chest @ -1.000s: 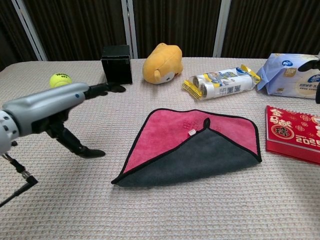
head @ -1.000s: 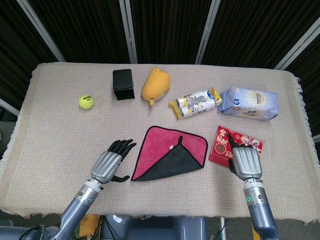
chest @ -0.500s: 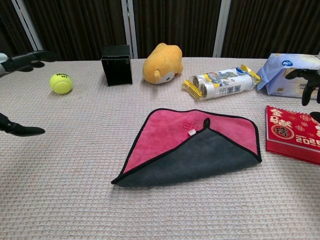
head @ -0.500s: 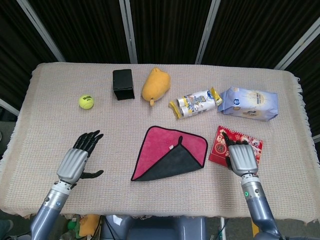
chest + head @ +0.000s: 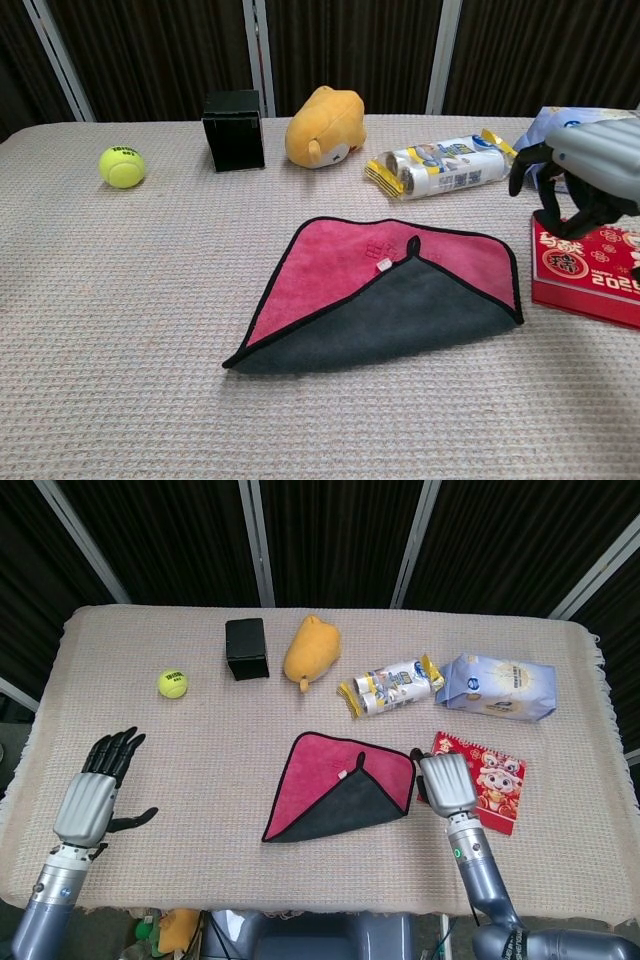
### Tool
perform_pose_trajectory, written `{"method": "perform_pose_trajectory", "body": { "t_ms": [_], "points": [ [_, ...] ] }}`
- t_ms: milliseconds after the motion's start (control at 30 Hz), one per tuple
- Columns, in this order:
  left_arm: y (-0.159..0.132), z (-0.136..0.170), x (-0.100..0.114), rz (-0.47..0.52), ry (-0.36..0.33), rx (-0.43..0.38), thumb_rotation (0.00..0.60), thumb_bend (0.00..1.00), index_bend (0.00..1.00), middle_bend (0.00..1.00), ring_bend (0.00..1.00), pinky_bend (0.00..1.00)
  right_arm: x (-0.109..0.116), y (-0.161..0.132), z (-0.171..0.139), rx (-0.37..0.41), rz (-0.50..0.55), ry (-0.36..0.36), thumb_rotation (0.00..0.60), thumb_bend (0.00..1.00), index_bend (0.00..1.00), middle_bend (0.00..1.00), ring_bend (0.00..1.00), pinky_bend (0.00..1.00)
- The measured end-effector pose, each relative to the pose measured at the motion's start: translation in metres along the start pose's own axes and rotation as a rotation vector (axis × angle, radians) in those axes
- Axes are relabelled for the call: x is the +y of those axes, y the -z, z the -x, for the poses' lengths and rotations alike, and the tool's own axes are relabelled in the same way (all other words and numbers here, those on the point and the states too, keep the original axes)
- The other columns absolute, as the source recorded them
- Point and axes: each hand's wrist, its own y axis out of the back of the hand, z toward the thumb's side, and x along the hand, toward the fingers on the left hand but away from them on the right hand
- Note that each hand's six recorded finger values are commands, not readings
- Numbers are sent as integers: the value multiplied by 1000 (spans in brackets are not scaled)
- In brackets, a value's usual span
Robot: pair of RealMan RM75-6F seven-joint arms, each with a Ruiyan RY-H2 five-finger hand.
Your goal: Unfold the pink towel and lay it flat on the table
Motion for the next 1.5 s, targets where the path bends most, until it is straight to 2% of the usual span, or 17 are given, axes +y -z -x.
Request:
{"method": "perform_pose_trajectory", "body": {
  "t_ms": [133,467,667,1100,1500],
  "points": [
    [11,2,9,16,-15,29,600,48,0,0,0,0,-7,-12,8,10,14,4,600,508,500,942,971,779],
    [12,-1,7,20,-12,37,600,48,0,0,0,0,-27,-50,27,53,28,-22,600,507,503,968,994,795],
    [11,-1,0,11,8,35,600,48,0,0,0,0,-41,-64,36,55,32,-63,600,508,465,971,997,795],
    [14,1,1,0,4,43,600,48,0,0,0,0,-59,-83,49,56,48,-133,600,508,262,971,997,795],
    [15,1,-2,-1,16,49,600,48,0,0,0,0,-66,-76,55,18,8,-161,600,508,249,971,997,795]
  ]
}}
